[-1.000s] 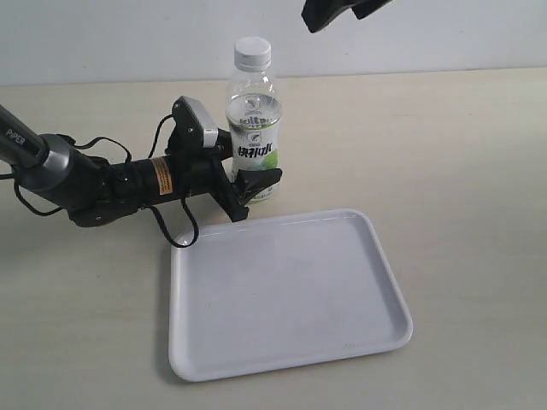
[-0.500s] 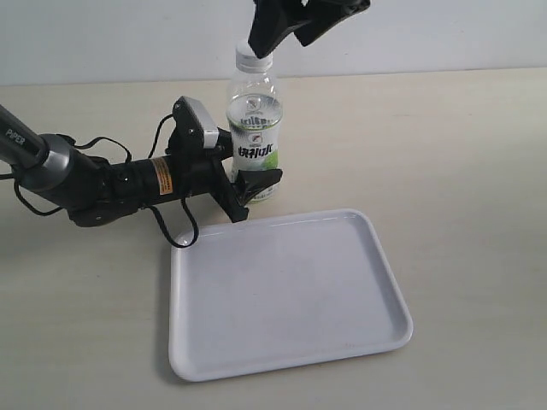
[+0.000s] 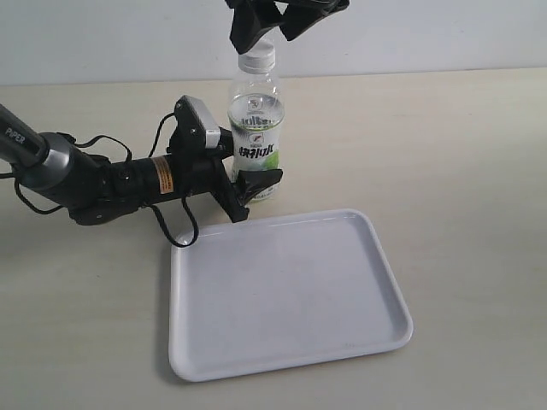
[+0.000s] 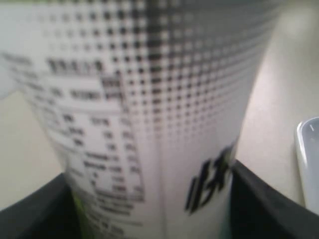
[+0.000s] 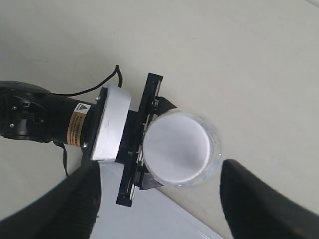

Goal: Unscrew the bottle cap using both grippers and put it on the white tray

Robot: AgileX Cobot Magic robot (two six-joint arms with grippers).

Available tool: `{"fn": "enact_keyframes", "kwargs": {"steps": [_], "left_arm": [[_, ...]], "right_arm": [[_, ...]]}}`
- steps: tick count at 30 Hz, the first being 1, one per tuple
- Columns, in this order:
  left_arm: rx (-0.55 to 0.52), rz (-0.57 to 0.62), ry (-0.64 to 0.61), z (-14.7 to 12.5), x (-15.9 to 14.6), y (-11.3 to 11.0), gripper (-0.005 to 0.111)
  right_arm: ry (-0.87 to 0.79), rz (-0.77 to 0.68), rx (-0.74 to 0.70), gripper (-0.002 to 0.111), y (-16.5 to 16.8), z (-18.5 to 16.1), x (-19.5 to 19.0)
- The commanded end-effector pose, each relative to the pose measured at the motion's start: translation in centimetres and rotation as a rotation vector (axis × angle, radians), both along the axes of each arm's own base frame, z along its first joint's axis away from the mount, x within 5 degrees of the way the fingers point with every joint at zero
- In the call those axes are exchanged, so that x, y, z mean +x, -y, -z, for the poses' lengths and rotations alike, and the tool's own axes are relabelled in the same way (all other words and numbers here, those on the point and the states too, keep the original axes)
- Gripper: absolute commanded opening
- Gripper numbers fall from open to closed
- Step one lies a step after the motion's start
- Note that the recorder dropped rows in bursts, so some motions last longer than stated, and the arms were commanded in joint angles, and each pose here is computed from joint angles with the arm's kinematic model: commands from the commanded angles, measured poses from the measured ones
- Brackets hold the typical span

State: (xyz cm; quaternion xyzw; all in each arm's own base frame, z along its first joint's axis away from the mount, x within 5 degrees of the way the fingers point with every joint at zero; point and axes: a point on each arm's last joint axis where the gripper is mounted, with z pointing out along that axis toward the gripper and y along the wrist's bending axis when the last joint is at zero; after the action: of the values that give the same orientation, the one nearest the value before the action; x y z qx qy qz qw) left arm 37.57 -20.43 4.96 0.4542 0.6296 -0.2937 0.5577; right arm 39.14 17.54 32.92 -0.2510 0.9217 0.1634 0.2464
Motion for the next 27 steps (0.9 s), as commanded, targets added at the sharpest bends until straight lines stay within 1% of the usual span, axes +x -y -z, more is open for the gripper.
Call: {"fn": "enact_keyframes", "kwargs": {"steps": [1,4,22,27], "left_arm": [[0.032,0.019,0.011,-0.2,-0.2,0.5,0.000],[0.032,0.023,0.011,-0.2,-0.3,0.7,0.000],[0.038,0.023,0.011,-0.1,-0.2,0.7,0.000],[0.037,0.021,0.011,-0.1,-0.2,0.7,0.000]], "right_arm": [[0.041,0.023,0.015,0.066,-0.1,-0.5,0.3],[0.063,0.039,0.029,0.066,-0.1,-0.6,0.6],[0.012,0.069,-0.025,0.065,-0.2,2.4,2.0],[0.012,0.071,-0.023,0.062,-0.3,2.5,2.0]]}}
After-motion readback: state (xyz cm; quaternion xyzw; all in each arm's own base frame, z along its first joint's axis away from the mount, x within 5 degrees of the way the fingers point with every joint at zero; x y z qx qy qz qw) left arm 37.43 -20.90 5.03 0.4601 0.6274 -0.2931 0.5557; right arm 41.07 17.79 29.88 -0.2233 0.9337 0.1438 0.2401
